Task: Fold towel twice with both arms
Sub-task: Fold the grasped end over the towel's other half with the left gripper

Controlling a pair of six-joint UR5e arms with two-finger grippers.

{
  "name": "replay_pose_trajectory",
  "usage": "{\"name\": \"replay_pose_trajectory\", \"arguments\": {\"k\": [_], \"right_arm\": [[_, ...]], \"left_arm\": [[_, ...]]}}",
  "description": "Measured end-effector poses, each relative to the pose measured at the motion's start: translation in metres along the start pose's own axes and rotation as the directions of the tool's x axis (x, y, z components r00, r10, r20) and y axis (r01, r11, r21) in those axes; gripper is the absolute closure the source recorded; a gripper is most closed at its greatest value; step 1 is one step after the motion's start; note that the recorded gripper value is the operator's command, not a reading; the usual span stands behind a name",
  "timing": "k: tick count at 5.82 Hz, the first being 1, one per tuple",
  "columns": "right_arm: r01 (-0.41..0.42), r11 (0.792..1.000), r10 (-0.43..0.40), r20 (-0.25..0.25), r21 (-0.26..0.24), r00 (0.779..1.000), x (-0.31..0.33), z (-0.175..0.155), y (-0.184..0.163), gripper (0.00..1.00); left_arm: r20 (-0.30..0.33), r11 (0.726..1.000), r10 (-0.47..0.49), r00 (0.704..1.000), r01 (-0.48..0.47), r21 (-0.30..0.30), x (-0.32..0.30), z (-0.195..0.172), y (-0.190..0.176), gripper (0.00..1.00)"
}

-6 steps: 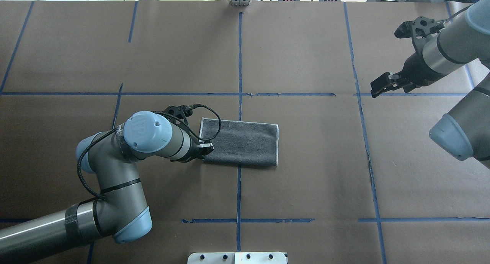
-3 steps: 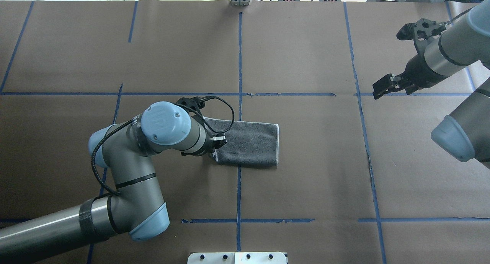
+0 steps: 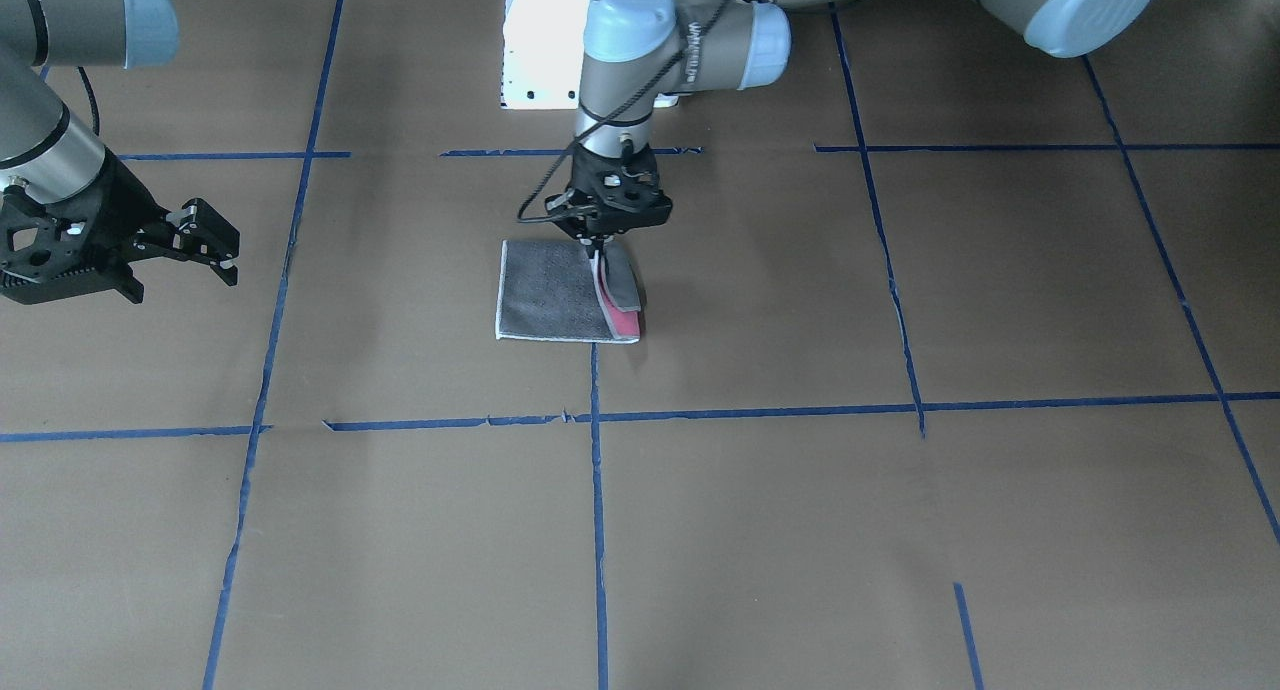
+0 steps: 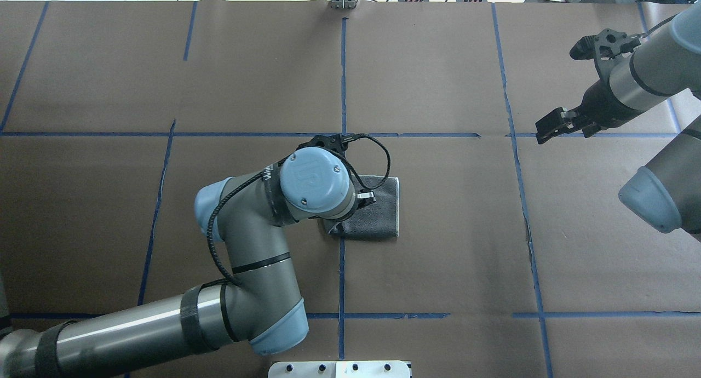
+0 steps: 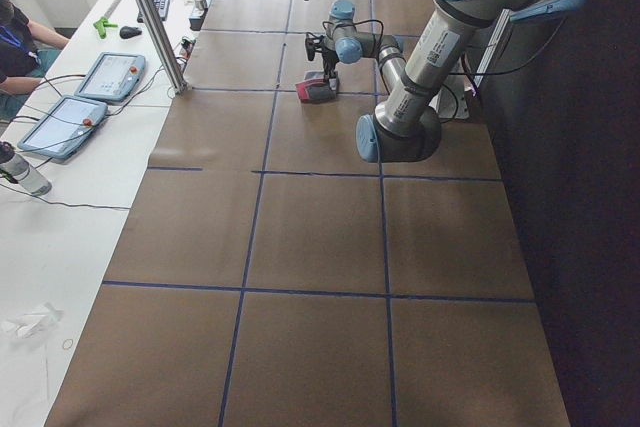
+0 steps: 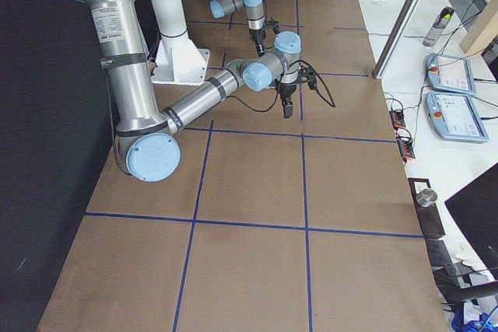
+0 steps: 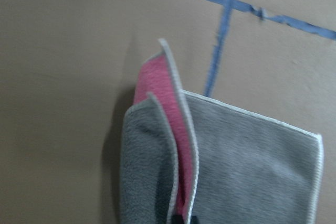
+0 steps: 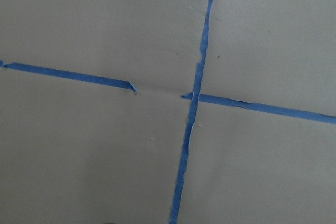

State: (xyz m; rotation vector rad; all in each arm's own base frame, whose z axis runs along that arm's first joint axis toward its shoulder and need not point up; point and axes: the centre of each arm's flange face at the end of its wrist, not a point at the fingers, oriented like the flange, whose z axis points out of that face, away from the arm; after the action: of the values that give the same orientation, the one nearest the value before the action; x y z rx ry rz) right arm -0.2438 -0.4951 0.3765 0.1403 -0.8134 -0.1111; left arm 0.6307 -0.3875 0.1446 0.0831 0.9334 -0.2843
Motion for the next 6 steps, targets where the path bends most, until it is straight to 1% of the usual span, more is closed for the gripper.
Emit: {"name": "replay_pose_trajectory", "arguments": {"k": [2,3,4,5,6], "right_arm": [[-0.006,1.0,0.006,-0.004,-0.001,1.0,0.003,0.001,0.001,0.0],[-0.009,1.0,0.009,-0.005,-0.003,1.0,0.005,0.001,0.003,0.0],[-0.011,1.0,0.011,-0.006,-0.004,1.0,0.006,0.001,0.004,0.0],[-0.011,1.0,0.011,-0.007,-0.004,1.0,0.006,0.001,0.004,0.0],[-0.01,1.0,0.01,-0.006,-0.004,1.0,0.006,0.001,0.004,0.0]], "left_arm": [[0.008,0.999,0.033,0.999,-0.033,0.012,0.038,0.011,0.025,1.0],[0.004,0.999,0.042,0.999,-0.042,0.011,0.046,0.011,0.032,0.96],[0.002,0.999,0.047,0.999,-0.047,0.008,0.052,0.011,0.037,0.02],[0.003,0.999,0.051,0.999,-0.051,0.007,0.058,0.012,0.038,0.0],[-0.007,0.998,0.062,0.998,-0.062,0.006,0.065,0.006,0.037,0.0]]}}
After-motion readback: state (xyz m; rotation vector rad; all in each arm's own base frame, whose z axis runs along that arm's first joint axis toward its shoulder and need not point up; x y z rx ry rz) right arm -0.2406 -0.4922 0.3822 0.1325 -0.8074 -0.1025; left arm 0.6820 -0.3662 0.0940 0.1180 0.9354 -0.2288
